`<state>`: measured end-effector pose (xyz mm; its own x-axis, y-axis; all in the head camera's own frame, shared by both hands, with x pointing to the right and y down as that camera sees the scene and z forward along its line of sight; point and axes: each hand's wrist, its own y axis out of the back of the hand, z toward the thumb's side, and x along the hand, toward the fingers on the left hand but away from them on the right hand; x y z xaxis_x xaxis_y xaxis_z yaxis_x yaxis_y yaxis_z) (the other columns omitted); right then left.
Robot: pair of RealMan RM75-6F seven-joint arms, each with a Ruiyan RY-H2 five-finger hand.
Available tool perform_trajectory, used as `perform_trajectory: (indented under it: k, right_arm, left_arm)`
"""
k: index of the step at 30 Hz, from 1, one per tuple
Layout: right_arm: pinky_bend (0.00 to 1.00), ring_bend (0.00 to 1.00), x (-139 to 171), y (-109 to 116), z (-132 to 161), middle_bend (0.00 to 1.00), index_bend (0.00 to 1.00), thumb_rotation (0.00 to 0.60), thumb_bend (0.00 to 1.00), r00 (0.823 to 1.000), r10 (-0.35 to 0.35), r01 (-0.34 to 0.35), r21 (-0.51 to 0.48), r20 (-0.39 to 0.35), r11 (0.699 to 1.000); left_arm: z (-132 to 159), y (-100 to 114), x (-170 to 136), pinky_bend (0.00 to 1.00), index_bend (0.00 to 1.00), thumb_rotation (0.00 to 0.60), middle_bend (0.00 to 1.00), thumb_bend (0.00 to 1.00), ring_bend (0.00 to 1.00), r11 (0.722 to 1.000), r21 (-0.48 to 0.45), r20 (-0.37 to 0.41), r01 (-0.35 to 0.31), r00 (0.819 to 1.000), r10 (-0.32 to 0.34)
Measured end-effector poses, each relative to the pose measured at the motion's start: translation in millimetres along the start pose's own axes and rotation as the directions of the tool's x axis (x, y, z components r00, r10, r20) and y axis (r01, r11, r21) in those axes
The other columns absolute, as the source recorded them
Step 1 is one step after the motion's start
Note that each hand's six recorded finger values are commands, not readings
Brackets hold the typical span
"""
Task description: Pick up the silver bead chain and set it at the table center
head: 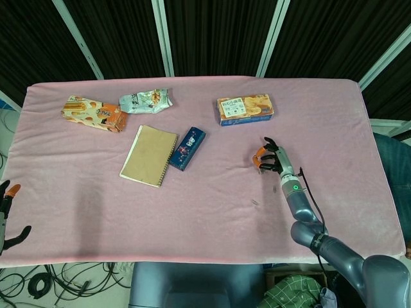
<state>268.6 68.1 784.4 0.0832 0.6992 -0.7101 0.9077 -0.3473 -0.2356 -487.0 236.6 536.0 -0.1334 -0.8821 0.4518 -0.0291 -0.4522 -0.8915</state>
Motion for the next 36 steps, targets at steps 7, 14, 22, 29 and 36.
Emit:
perform_trajectory:
  k: [7,14,22,29,36]
  right_arm:
    - [0.29,0.06,3,5,-4,0.04,0.61,0.587,0.34,1.0,0.003,-0.003,-0.002,-0.006,1.0]
    - [0.29,0.06,9,7,7,0.04,0.61,0.586,0.34,0.999,0.022,-0.022,-0.004,-0.049,1.0]
    - [0.29,0.06,30,1,21,0.04,0.61,0.584,0.34,0.992,0.058,-0.059,-0.009,-0.111,0.998]
    - [0.29,0.06,59,6,7,0.04,0.61,0.585,0.34,0.991,0.07,-0.067,0.028,-0.114,0.997]
    - [0.28,0.06,72,7,-12,0.04,0.61,0.585,0.34,0.992,0.073,-0.066,0.068,-0.101,0.995]
  left_arm:
    - [-1,5,-5,0.0,0.13,0.6,0.0,0.22,0.0,1.0,-0.01,0.008,-0.017,1.0,0.017]
    - [1,2,-4,0.0,0.13,0.6,0.0,0.22,0.0,1.0,-0.004,0.018,-0.004,1.0,0.004]
    - [3,2,-5,0.0,0.13,0.6,0.0,0.22,0.0,1.0,-0.007,0.026,-0.005,1.0,0.005]
    - [3,4,-7,0.0,0.13,0.6,0.0,0.22,0.0,1.0,-0.014,0.031,-0.01,0.999,0.011]
    - [5,3,-9,0.0,0.13,0.6,0.0,0.22,0.0,1.0,-0.012,0.046,-0.004,0.999,0.004]
